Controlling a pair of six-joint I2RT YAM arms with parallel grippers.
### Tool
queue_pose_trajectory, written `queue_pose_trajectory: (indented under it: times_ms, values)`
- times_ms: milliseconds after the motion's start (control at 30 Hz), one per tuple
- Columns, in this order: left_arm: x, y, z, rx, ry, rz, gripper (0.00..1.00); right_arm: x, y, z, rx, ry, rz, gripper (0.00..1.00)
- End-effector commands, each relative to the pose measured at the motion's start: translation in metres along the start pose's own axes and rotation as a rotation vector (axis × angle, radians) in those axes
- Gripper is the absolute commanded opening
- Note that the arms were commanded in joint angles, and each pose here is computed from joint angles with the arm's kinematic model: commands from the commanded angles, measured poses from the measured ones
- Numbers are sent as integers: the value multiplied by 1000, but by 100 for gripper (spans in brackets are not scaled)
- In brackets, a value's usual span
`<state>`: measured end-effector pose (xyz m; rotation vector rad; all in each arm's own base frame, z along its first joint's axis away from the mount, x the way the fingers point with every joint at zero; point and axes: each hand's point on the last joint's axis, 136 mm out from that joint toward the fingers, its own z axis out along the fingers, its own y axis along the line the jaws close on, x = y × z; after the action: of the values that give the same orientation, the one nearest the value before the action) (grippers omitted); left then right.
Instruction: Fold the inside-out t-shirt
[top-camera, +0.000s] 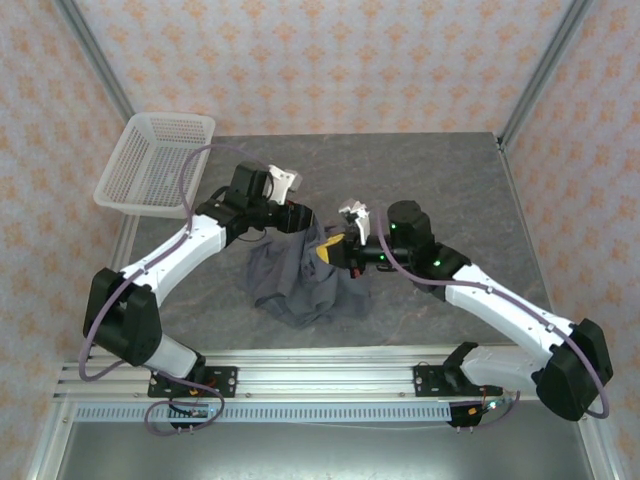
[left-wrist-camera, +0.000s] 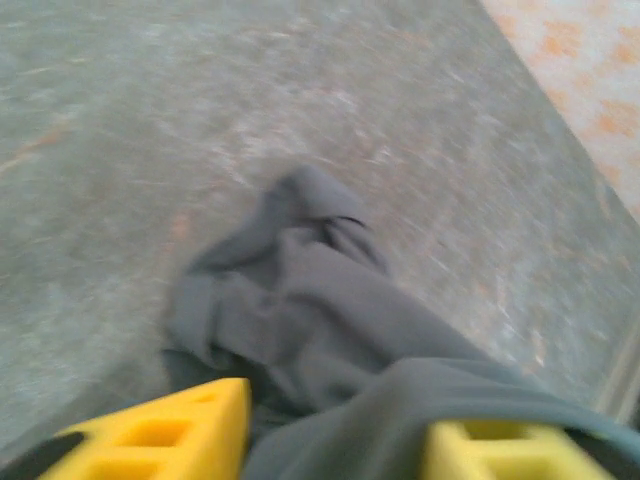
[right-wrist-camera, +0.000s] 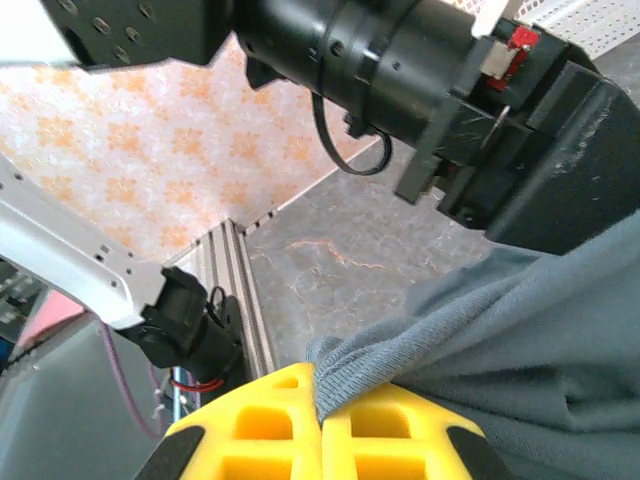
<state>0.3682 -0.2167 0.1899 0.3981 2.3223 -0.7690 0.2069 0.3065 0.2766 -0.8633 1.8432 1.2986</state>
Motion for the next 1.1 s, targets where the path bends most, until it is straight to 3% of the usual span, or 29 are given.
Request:
queue_pose_trajectory:
  times_ms: [0, 67, 200, 333, 467, 700, 1067]
  values:
    - [-14, 45, -16, -205, -99, -30, 57, -34, 14, -19, -48, -129, -32, 0]
    - [-15, 41, -39, -230, -125, -28, 61, -40, 6, -24, -23, -170, -18, 0]
    - [-9, -1, -89, -127, -199, 25, 66, -42, -6, -27, 26, -191, 6, 0]
    - [17, -46, -110, -13, -187, 156, 64, -41, -14, -27, 53, -200, 13, 0]
    - [37, -84, -101, 107, -115, 255, 58, -42, -23, -25, 83, -208, 34, 0]
    - [44, -118, -61, 278, 21, 271, 41, -45, -25, -25, 94, -205, 49, 0]
    - [25, -122, -56, 282, -50, 249, 27, -39, -29, -28, 125, -201, 66, 0]
